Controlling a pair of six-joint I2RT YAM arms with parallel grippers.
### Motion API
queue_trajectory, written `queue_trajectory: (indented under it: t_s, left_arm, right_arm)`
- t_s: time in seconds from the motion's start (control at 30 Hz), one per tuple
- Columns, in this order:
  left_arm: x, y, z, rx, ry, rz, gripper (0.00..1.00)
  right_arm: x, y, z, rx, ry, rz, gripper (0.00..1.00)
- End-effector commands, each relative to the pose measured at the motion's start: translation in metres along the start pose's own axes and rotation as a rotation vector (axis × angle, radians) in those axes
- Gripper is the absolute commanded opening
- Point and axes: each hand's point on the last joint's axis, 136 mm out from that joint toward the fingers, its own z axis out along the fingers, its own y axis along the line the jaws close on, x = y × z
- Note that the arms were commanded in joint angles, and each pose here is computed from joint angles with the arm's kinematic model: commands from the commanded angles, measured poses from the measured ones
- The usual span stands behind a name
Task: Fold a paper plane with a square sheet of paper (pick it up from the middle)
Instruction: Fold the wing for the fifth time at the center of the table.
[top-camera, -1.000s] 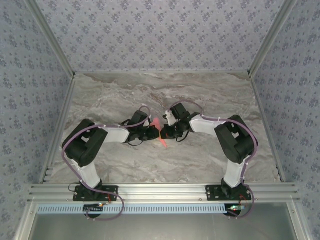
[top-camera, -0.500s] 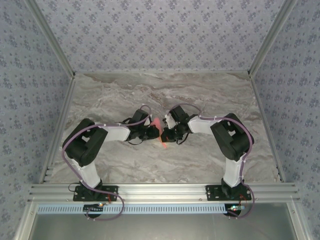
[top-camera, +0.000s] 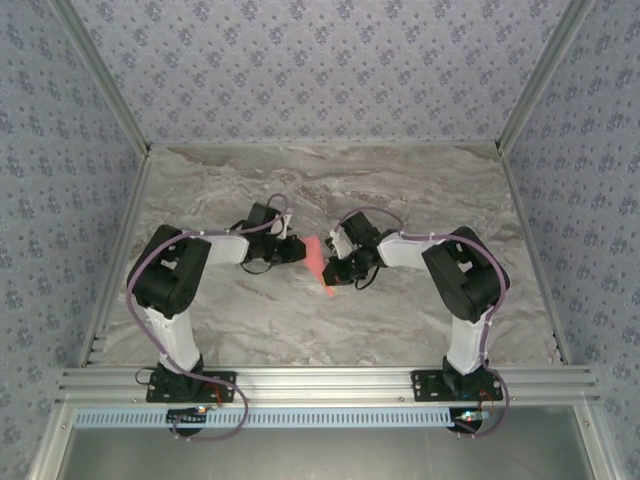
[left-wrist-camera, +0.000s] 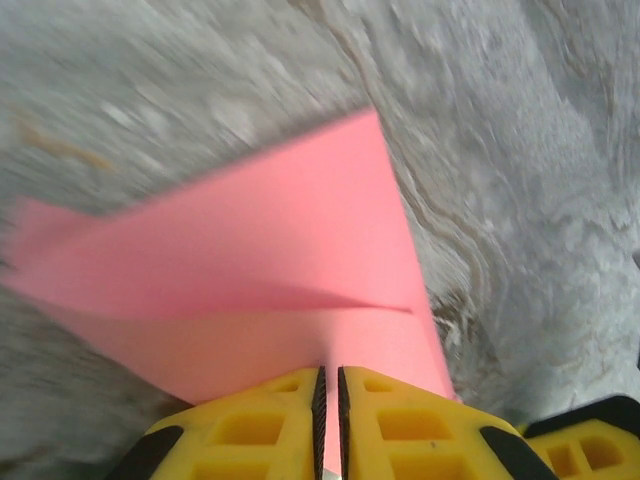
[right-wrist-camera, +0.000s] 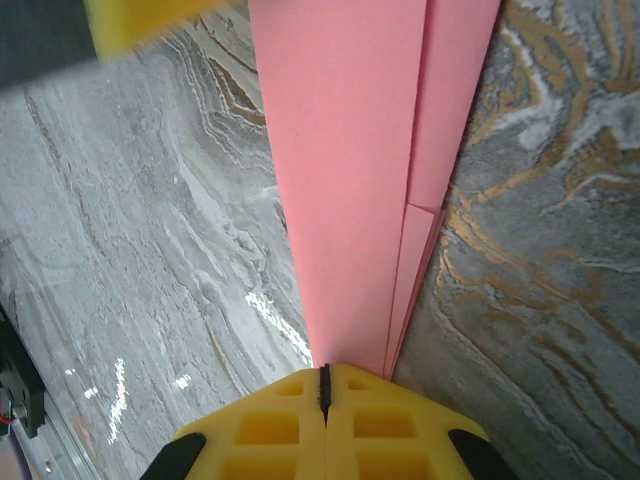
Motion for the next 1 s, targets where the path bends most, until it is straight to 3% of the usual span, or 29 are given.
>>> queue_trajectory:
  t_s: [0.0, 0.33, 0.57, 0.77, 0.97]
  left_arm:
    - [-0.015, 0.044, -0.005, -0.139, -0.025, -0.009, 0.15]
    - [-0.047, 0.072, -0.022, -0.183, -0.07, -0.085, 0.18]
    - [-0.081, 0.041, -0.069, -0.186, -0.19, -0.105, 0.34]
    - [-0.074, 0.023, -0.097, -0.307, -0.231, -0.136, 0.51]
    - [-0.043, -0.002, -0.098, -0.442, -0.202, -0.13, 0.7]
  right_arm:
    - [0.068, -0.046, 0.005, 0.157, 0.207, 0.127, 0.0]
    - [0.057, -0.038, 0.002, 0.126, 0.167, 0.125, 0.0]
    - [-0.01, 0.011, -0.02, 0.003, -0.038, 0.072, 0.0]
    - [-0.057, 0.032, -0.06, 0.008, -0.24, 0.028, 0.23]
    - [-0.069, 0.002, -0.095, 0.117, -0.378, 0.086, 0.52]
